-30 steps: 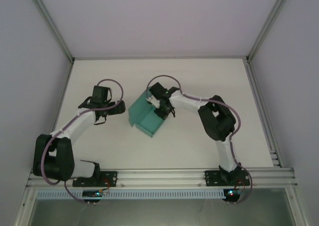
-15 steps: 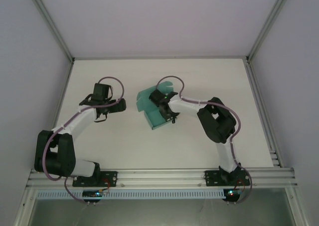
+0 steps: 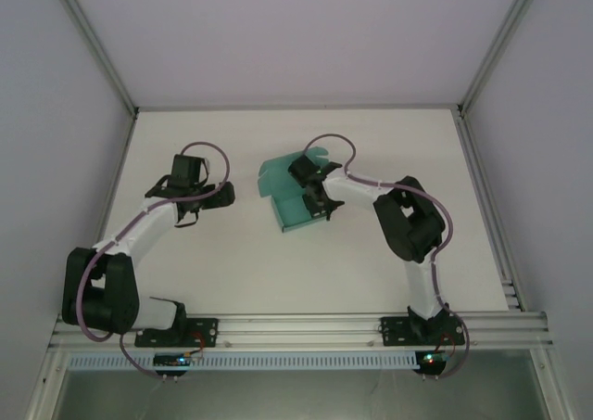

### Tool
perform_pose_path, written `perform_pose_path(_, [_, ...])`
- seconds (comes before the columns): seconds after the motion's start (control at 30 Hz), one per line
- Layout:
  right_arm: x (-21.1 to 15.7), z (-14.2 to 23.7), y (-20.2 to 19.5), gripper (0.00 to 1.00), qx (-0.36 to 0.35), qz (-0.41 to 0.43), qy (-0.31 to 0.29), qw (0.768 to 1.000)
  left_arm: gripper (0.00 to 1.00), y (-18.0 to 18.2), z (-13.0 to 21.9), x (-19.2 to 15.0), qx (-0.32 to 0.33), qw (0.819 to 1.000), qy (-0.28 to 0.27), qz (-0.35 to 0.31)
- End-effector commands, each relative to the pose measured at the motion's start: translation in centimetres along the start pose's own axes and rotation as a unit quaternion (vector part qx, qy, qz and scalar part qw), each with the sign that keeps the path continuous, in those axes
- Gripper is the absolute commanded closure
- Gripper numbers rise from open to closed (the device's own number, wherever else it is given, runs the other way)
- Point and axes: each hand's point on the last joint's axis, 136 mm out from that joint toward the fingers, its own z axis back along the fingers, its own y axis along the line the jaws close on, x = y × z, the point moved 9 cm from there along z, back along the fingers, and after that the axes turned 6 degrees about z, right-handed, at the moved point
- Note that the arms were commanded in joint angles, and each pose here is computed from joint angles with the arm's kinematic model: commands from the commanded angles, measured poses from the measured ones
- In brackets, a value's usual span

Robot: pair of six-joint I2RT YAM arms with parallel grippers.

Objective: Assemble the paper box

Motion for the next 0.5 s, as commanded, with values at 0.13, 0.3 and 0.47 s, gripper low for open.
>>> perform_pose_path(0.13, [-4.5,-4.3,-1.2,1.00,-0.094,-0.036,0.125,0.987,0.00,0.0,0.4,-0.1,-0.011,1.000,0.003,0.012])
perform_pose_path(0.3, [-5.5,-4.1,-1.9,1.00,-0.162,-0.093,0.130,0.974,0.01,-0.1,0.8,-0.1,-0.015,1.000,-0.004,0.014])
perform_pose_path(0.47, [-4.4,-2.6,-1.2,0.96,-0.100,-0.117,0.087,0.984,0.00,-0.3,1.0,0.1,-0.026,1.000,-0.004,0.007])
